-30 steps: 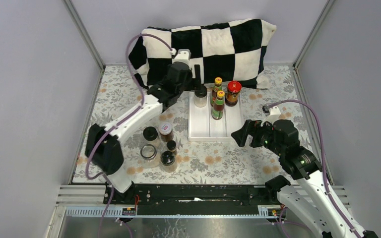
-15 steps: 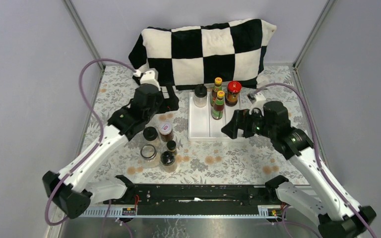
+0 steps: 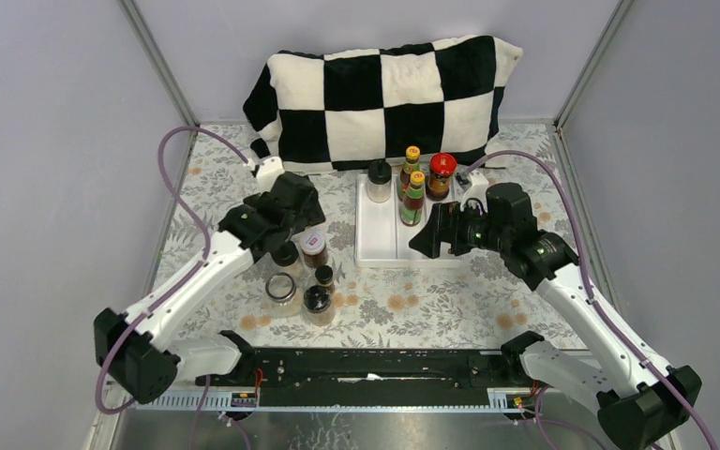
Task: Organize the condiment bottles
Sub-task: Pick up the bottle from the center of the board.
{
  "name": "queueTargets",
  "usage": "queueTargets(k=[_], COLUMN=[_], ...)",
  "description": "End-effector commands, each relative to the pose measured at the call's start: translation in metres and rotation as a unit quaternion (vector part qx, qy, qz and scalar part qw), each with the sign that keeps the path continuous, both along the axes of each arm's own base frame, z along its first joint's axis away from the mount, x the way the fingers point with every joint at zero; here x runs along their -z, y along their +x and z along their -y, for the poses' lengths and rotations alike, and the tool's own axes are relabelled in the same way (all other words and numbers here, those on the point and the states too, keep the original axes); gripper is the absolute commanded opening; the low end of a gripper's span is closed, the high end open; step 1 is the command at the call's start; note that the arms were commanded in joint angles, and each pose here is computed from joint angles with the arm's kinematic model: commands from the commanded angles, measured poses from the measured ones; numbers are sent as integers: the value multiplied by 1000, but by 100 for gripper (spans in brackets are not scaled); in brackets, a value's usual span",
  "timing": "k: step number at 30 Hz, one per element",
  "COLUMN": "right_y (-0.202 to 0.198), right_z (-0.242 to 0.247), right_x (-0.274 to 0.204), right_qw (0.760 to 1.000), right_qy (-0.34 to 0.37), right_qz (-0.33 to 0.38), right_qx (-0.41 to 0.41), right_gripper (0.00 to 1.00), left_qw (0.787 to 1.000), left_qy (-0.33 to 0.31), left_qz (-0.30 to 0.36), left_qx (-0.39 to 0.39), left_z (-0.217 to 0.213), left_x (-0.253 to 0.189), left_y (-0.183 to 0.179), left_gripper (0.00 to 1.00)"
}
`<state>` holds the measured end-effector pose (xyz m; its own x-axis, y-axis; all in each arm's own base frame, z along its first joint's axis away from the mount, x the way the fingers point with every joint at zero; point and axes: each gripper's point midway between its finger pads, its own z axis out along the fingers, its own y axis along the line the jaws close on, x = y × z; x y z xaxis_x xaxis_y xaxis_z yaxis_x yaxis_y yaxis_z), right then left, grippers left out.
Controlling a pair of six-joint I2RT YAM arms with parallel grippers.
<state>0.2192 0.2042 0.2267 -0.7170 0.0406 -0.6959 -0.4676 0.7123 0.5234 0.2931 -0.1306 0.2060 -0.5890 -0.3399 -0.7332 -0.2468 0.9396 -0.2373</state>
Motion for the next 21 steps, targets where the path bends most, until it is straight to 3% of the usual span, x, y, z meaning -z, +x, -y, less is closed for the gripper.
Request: queueTargets(k=[1,8,21], right_y=[-8,-12,-13], right_z=[-6,-6,-9], right_x=[-2,4,13], right_qw=[1000,1000,999], right_qy=[18,21,33], right_qz=[7,6,-3], right_qx=[-17,-20,-19], right_gripper=[100,100,100], left_qw=[994,984,982], left_qy=[39,74,69], left_qz=[-59,-113,-123], left_qx=[-87,-118,-123], left_z=[-24,-35,-46], left_x=[44,72,81], left_y=[-8,-19,-40], left_gripper=[99,99,99])
